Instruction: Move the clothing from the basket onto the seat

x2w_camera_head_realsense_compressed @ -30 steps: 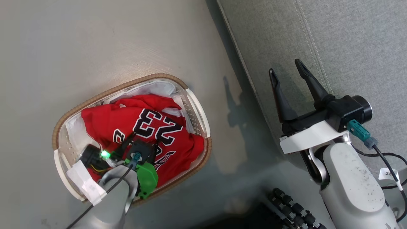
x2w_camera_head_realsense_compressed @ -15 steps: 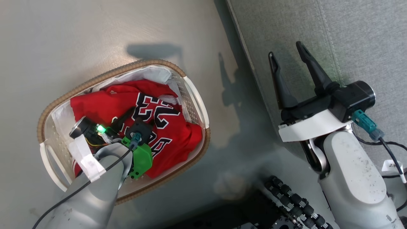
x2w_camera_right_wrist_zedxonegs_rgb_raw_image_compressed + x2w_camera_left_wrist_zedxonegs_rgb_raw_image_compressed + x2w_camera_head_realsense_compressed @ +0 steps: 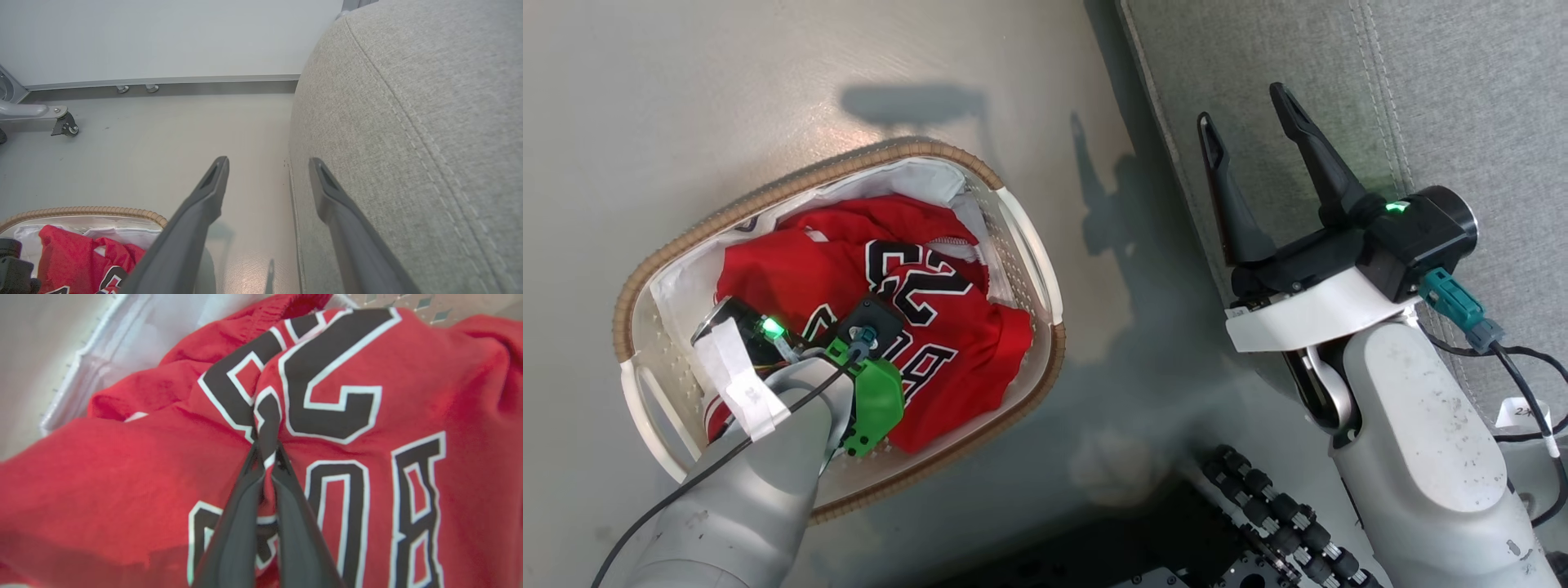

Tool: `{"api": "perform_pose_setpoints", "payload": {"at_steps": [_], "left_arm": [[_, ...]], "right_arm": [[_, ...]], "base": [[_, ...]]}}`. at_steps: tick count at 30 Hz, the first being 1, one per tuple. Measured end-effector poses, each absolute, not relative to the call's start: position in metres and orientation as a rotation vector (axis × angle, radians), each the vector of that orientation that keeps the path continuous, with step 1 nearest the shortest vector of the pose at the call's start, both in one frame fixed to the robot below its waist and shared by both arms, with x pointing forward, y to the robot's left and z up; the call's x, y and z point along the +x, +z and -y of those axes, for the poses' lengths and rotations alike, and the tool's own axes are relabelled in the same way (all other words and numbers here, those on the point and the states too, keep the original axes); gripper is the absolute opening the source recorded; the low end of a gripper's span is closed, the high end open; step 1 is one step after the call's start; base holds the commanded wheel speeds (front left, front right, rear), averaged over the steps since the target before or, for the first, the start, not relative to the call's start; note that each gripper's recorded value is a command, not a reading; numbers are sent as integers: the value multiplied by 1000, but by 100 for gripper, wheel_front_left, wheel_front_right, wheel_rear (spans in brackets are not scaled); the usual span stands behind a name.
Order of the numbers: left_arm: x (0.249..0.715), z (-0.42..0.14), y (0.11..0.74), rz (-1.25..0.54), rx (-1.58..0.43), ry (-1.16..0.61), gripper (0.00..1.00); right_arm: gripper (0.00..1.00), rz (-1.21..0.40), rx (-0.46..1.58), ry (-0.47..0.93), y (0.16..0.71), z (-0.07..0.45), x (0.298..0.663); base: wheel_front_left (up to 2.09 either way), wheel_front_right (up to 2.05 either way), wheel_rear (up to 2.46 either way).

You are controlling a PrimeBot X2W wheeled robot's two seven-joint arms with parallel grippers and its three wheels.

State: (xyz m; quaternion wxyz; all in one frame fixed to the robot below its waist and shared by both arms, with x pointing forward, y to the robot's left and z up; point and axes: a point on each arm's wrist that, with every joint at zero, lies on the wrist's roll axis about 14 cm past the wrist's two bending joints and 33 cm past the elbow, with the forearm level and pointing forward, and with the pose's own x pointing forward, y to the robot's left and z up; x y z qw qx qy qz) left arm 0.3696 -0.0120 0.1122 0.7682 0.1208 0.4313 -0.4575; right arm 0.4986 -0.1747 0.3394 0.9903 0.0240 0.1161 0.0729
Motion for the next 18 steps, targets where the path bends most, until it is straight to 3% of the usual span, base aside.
{"api": "perform_pose_setpoints", "payload": {"at_steps": [18], "left_arm": [[383, 28, 200, -765, 78, -834, 0]], "right_arm": [[100, -175, 61, 134, 390, 175, 474]], "base": [[0, 0, 0]]}}
